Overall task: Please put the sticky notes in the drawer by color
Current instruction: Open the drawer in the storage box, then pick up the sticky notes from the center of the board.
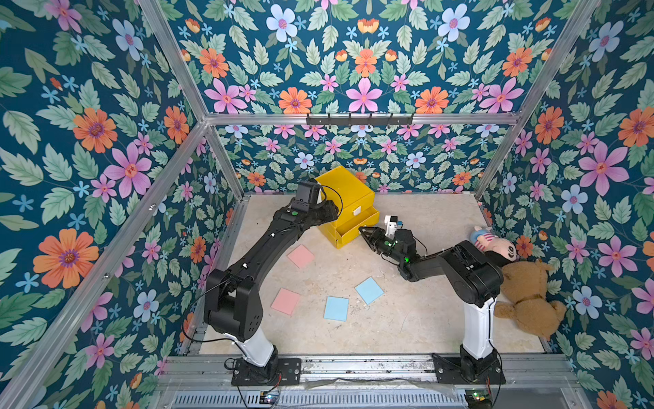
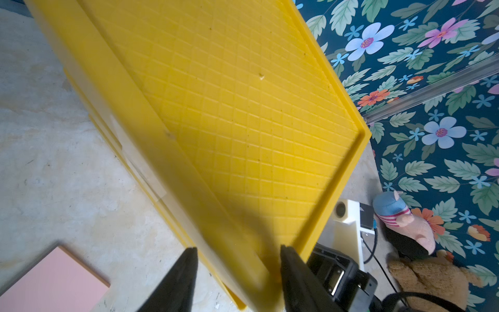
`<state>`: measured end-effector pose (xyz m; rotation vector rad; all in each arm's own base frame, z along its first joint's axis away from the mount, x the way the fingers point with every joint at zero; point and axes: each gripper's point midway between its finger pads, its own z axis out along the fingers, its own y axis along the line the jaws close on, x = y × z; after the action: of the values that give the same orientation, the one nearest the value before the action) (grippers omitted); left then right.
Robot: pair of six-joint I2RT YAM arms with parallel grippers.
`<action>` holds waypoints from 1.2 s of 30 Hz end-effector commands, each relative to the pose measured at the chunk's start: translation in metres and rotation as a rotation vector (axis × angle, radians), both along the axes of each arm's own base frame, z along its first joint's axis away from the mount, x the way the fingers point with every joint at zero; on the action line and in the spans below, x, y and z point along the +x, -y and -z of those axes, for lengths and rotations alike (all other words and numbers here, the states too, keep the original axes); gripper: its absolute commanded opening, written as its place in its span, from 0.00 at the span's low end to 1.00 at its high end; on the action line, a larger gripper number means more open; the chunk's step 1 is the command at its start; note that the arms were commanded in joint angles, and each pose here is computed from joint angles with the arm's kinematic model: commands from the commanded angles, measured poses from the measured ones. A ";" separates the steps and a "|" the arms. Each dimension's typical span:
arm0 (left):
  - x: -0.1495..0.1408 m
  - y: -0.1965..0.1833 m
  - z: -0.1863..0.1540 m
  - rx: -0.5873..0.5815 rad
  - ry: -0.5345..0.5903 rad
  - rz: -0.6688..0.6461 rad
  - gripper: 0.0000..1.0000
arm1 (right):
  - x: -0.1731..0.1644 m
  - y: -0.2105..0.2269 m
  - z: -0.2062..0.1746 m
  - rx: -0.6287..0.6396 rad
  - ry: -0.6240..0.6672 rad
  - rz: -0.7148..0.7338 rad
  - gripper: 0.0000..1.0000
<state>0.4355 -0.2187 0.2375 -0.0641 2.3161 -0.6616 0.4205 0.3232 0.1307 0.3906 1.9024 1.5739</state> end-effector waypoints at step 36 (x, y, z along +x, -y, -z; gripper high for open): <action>-0.063 -0.031 -0.070 -0.129 0.170 -0.053 1.00 | -0.164 0.061 0.039 -1.119 0.404 -0.185 0.97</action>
<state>0.3785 -0.1986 0.3010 -0.0674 2.1527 -0.7652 0.2703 0.2730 0.1105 -0.3749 2.1193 0.6321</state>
